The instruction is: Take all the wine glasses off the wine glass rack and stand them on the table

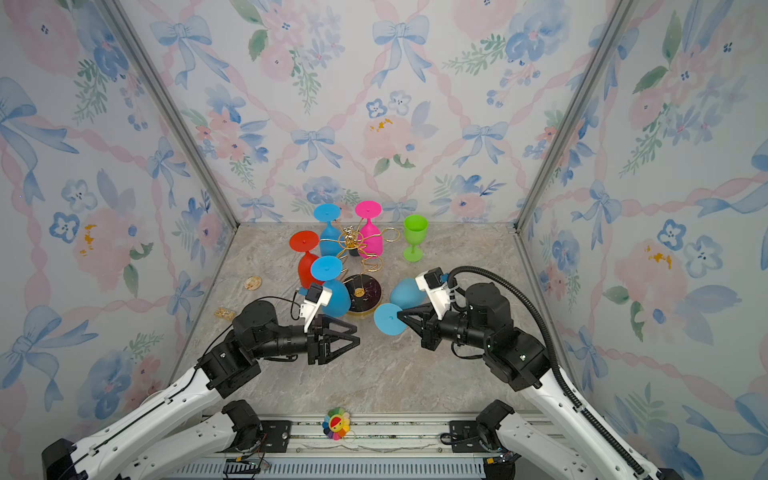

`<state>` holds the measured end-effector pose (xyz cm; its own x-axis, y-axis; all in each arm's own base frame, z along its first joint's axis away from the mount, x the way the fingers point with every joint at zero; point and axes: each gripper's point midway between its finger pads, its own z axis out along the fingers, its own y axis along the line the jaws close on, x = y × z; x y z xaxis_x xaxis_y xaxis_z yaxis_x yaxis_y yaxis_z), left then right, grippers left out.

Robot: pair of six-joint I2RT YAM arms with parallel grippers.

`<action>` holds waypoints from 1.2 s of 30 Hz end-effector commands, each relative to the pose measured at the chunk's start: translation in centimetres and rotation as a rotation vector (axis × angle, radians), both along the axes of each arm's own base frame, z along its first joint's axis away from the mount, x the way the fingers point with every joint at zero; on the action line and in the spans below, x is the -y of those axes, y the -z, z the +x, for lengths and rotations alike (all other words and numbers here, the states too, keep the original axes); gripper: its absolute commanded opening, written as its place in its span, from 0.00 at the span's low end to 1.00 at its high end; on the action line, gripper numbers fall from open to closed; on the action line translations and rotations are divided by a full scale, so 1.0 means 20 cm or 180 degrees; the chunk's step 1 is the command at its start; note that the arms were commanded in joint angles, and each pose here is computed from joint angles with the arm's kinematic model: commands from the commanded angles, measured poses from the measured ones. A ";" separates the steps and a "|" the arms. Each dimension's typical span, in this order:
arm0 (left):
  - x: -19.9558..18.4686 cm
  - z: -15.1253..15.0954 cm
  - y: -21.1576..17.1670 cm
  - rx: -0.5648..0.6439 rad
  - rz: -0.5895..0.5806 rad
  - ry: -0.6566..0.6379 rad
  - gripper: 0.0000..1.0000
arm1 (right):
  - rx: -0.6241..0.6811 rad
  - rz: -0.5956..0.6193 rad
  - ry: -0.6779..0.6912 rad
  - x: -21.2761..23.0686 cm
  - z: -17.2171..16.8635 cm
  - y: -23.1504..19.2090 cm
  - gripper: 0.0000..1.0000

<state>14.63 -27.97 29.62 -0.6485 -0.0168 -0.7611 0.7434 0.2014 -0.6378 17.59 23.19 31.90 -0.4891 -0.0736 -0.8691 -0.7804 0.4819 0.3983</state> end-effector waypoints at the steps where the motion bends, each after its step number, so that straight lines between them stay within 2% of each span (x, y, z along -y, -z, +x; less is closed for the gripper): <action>1: 0.03 0.00 -0.12 0.0154 -0.0250 0.0047 0.61 | 0.0182 0.0136 -0.0182 -0.04 -0.04 -0.05 0.00; 13: 0.09 0.02 -0.13 0.0124 -0.0323 0.0089 0.51 | 0.0254 0.0240 -0.0426 -0.11 -0.11 -0.06 0.00; 24: 0.11 0.02 -0.11 0.0093 -0.0314 0.0156 0.30 | 0.0259 0.0358 -0.0502 -0.17 -0.12 -0.05 0.00; 30: 0.10 0.00 -0.14 0.0135 -0.0355 0.0170 0.23 | 0.0254 0.0353 -0.0476 -0.18 -0.11 -0.04 0.00; 36: 0.09 0.00 -0.11 0.0122 -0.0332 0.0147 0.06 | 0.0225 0.0329 -0.0445 -0.18 -0.10 -0.02 0.01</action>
<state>15.36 -29.93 30.82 -0.6500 -0.0595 -0.7576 0.7465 0.1368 -0.6512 15.38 26.53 32.69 -0.4241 -0.0520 -0.9041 -0.8647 0.3199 0.3872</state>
